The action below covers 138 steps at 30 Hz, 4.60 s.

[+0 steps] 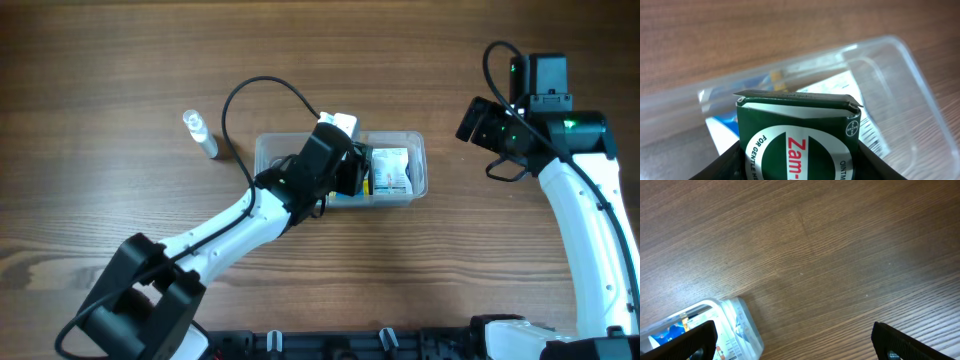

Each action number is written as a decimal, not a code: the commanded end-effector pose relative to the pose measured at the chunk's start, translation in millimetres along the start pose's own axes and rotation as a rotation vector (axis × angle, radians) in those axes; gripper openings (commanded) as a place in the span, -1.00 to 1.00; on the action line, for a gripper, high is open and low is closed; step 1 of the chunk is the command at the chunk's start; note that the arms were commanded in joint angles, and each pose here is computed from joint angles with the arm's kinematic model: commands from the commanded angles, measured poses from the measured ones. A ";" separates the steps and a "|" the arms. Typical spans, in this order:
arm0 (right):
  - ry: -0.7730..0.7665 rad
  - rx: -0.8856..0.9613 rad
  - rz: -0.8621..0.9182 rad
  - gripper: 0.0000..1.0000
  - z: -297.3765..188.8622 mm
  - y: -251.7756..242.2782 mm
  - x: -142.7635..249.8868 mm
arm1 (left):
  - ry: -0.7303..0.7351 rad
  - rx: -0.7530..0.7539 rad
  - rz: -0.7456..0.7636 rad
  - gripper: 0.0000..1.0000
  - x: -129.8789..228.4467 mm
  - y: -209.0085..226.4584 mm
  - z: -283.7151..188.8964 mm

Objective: Pack container
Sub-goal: 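Lower the Zam-Buk box into the container's middle and release, then move the left gripper over the white spray bottle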

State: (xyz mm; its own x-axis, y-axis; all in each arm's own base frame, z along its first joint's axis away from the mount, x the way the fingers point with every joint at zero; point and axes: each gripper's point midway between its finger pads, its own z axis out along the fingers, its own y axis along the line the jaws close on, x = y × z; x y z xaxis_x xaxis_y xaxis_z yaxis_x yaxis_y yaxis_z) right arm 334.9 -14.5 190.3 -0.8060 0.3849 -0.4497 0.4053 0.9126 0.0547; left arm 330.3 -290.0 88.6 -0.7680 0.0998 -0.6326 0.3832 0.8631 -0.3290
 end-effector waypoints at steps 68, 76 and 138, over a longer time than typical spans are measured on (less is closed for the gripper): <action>-0.006 0.003 -0.007 0.99 0.0 -0.4 -3.6 | -0.283 -0.037 -0.072 0.54 -73.3 -5.1 -71.0; -0.007 0.003 -0.007 0.99 0.0 -0.5 -3.7 | -0.402 -0.283 -0.219 0.86 -95.3 88.1 -166.9; -0.006 0.003 -0.007 0.99 0.0 -0.4 -3.6 | 0.094 -0.501 -0.219 0.70 -87.7 254.1 -160.9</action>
State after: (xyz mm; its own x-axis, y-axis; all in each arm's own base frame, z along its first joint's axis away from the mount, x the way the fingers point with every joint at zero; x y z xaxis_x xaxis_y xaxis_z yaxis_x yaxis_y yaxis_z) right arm 335.0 -14.5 190.2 -0.8062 0.3849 -0.4494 0.4053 0.9126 0.0545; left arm 410.0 4.9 211.6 -0.7901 -0.0831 -0.6073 -0.0768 0.9964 -0.0364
